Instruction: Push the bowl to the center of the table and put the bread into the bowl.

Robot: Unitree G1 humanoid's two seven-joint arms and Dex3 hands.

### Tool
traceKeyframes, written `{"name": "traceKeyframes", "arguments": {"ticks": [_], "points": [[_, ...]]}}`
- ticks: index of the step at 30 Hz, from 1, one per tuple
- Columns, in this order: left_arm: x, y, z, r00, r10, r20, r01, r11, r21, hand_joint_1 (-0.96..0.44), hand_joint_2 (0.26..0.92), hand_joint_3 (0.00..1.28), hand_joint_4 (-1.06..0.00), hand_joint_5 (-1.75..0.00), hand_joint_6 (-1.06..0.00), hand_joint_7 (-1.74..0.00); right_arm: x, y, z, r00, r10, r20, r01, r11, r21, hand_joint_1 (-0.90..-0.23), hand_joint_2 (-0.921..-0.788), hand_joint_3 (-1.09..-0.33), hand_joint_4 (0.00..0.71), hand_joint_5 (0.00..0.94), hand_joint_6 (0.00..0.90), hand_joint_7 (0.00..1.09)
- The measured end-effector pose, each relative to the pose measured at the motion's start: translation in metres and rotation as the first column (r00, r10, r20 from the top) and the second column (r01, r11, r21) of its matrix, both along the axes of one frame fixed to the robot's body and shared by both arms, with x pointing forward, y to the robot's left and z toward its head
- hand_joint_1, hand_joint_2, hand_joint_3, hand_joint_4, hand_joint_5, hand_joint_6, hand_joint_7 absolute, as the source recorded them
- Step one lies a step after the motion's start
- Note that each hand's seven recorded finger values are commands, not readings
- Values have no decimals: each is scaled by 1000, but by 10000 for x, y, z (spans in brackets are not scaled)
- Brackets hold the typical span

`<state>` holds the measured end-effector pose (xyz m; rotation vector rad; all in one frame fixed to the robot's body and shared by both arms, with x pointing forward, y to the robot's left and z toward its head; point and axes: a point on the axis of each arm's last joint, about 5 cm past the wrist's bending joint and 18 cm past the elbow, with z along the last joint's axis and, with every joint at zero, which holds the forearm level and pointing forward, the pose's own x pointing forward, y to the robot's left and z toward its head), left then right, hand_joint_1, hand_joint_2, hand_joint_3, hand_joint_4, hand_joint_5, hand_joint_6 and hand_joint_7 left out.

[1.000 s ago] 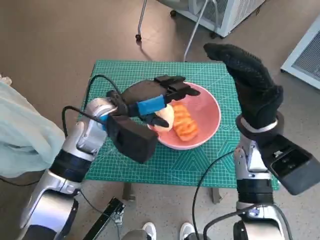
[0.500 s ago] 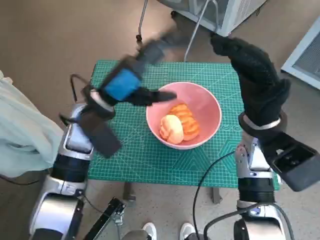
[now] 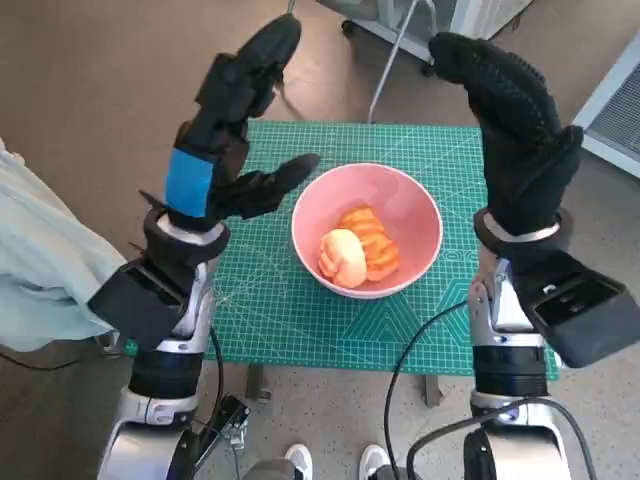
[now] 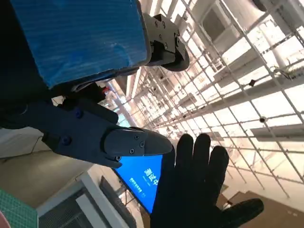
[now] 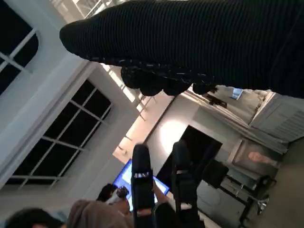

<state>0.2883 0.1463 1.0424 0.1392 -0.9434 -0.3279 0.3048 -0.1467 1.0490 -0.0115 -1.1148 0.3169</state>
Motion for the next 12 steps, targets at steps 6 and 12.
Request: {"name": "traceKeyframes", "arguments": {"ticks": [6, 12], "points": [[-23, 43, 10, 1000, -11, 0, 11, 1000, -8, -452, 921, 277, -339, -25, -184, -457, 13, 12, 37, 1000, 5, 2, -5, 1000, -5, -654, -921, -809, 284, 18, 3, 775], [-41, 61, 29, 1000, -30, 9, 30, 999, -26, -446, 921, 258, -340, -16, -212, -408, 41, 29, 32, 1000, 17, -13, -17, 1000, -13, -650, -921, -807, 284, 17, 5, 777]]}}
